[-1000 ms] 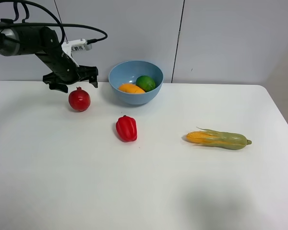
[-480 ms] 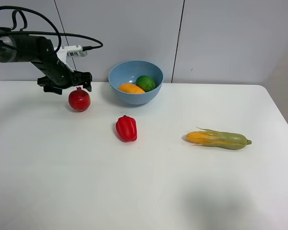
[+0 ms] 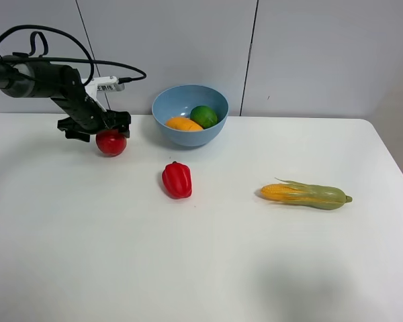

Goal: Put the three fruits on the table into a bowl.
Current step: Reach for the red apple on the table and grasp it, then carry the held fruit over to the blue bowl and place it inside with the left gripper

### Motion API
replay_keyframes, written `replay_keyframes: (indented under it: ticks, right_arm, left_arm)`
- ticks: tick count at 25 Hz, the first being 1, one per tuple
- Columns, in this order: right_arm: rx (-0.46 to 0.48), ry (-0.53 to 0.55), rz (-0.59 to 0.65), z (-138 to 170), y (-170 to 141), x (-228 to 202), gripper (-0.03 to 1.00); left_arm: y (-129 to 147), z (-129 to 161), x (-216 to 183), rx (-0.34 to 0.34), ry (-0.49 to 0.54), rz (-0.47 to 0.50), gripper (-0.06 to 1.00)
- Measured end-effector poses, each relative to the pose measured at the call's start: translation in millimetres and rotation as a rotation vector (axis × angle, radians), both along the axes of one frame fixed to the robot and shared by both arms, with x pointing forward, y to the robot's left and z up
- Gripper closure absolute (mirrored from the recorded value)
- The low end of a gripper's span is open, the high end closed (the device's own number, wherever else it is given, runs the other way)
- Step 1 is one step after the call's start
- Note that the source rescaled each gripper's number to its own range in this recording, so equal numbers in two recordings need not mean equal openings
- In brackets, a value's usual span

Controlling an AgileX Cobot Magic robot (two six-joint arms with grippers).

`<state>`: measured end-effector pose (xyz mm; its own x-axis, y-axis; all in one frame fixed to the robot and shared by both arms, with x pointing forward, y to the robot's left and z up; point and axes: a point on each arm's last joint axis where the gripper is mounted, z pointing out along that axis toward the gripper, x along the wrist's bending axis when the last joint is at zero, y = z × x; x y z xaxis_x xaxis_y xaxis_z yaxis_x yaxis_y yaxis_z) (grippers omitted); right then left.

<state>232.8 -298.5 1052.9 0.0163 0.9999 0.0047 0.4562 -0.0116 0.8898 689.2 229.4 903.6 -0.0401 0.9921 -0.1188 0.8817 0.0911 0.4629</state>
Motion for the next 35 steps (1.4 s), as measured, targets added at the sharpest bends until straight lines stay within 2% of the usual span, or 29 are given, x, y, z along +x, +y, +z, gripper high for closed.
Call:
replay_keyframes:
  ticks: [6,7,8,9,11,15,17,24,28,31,35]
  right_arm:
    - [0.0,0.0,0.0,0,0,0,-0.03]
    - [0.0,0.0,0.0,0,0,0,-0.03]
    - [0.0,0.0,0.0,0,0,0,-0.03]
    - [0.0,0.0,0.0,0,0,0,-0.03]
    - [0.0,0.0,0.0,0,0,0,-0.03]
    - [0.0,0.0,0.0,0,0,0,-0.03]
    - [0.0,0.0,0.0,0,0,0,-0.03]
    - [0.0,0.0,0.0,0,0,0,-0.03]
    - [0.0,0.0,0.0,0,0,0,-0.03]
    - [0.0,0.0,0.0,0,0,0,-0.03]
    - [0.0,0.0,0.0,0,0,0,-0.03]
  left_arm:
    - [0,-19,0,0.004,0.035,0.001,-0.03]
    - [0,-21,1,0.005,0.037,0.001,-0.02]
    - [0,-23,1,0.004,0.033,0.001,0.05]
    - [0,-24,2,0.002,0.028,0.002,0.24]
    - [0,-23,2,0.003,0.025,0.001,0.86]
    - [-2,-17,0,0.008,0.027,-0.013,0.83]
    - [-4,0,-1,0.013,-0.003,-0.036,0.83]
    - [-19,111,-22,0.066,-0.238,-0.206,0.83]
    - [-36,155,-40,0.087,-0.35,-0.302,0.83]
    - [-54,166,-47,0.094,-0.411,-0.366,0.83]
    - [-84,162,-50,0.084,-0.46,-0.44,0.83]
